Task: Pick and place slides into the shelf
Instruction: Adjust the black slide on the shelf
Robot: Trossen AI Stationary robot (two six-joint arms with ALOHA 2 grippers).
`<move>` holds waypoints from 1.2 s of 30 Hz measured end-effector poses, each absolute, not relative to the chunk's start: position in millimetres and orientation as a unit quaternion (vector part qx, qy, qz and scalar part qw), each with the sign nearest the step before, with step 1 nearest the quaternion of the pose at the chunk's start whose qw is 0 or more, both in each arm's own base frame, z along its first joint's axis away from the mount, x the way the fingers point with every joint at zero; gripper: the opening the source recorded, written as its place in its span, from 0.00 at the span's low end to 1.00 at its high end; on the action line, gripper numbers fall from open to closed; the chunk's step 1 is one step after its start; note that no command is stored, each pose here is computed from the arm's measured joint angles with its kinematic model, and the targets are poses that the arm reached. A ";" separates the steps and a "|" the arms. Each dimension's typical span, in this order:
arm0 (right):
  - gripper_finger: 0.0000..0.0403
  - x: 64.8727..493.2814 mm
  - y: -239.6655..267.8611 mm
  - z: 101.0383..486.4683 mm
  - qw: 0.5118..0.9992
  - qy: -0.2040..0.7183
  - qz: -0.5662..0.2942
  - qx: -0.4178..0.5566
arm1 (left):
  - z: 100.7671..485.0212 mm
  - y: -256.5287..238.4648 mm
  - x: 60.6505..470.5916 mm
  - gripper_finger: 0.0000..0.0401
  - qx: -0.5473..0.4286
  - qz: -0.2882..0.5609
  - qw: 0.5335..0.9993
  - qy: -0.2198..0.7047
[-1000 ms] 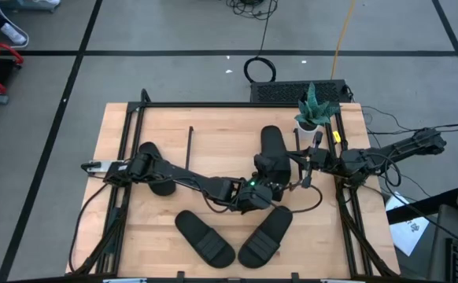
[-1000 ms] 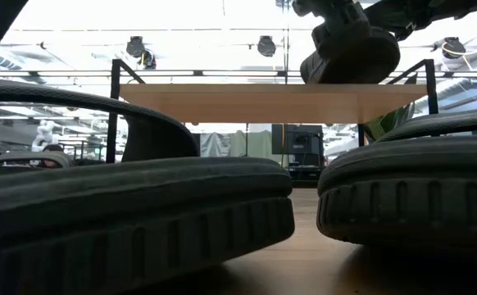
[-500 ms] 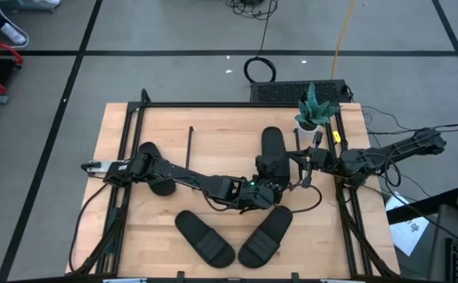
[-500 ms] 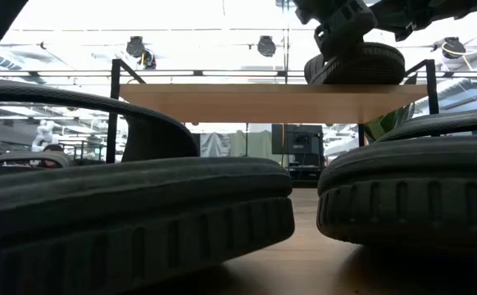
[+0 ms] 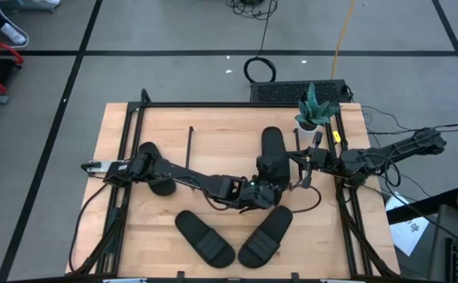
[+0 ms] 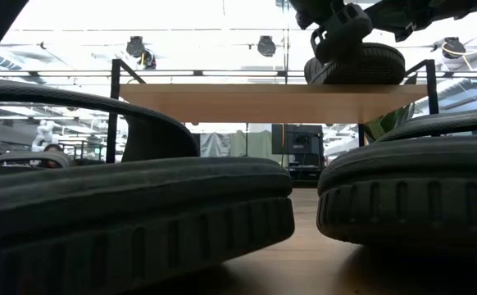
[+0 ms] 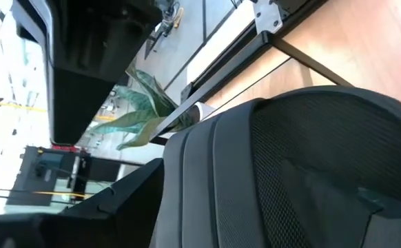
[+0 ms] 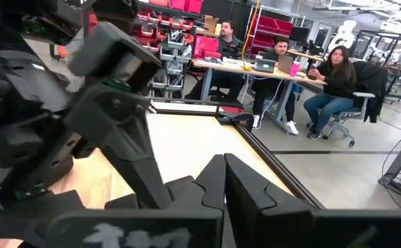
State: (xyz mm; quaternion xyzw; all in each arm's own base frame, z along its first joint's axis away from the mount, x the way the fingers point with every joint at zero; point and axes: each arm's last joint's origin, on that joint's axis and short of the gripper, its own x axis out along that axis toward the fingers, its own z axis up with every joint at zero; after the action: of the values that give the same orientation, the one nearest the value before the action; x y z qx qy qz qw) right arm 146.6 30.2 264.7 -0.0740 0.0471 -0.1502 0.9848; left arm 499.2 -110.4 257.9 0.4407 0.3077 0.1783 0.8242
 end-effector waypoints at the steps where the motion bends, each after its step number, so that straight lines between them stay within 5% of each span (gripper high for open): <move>1: 0.00 146.6 30.2 264.7 0.985 0.047 -0.150 -0.074 | 259.9 -112.8 498.7 0.76 0.446 0.182 0.821 0.307; 13: 0.00 146.5 30.2 264.7 0.985 0.047 -0.150 -0.075 | 296.3 -141.4 490.8 0.71 0.484 0.188 0.804 0.290; 18: 0.00 145.9 30.0 265.9 0.985 0.042 -0.151 -0.073 | 285.1 -160.5 477.6 0.50 0.478 0.100 0.809 0.327; 25: 0.00 145.8 29.9 265.4 0.984 0.045 -0.151 -0.079 | 278.0 -177.7 471.1 0.04 0.420 -0.019 0.846 0.327; 36: 0.00 145.8 29.8 265.3 0.984 0.046 -0.152 -0.082 | 252.9 -155.8 481.2 0.00 0.376 -0.013 0.863 0.336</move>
State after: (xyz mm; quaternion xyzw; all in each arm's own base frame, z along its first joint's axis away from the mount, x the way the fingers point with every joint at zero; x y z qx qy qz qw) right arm 145.8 29.8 265.3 -0.0818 0.0462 -0.1517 0.9840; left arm 481.2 -155.8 252.9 0.3760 0.3364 -0.0127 0.8633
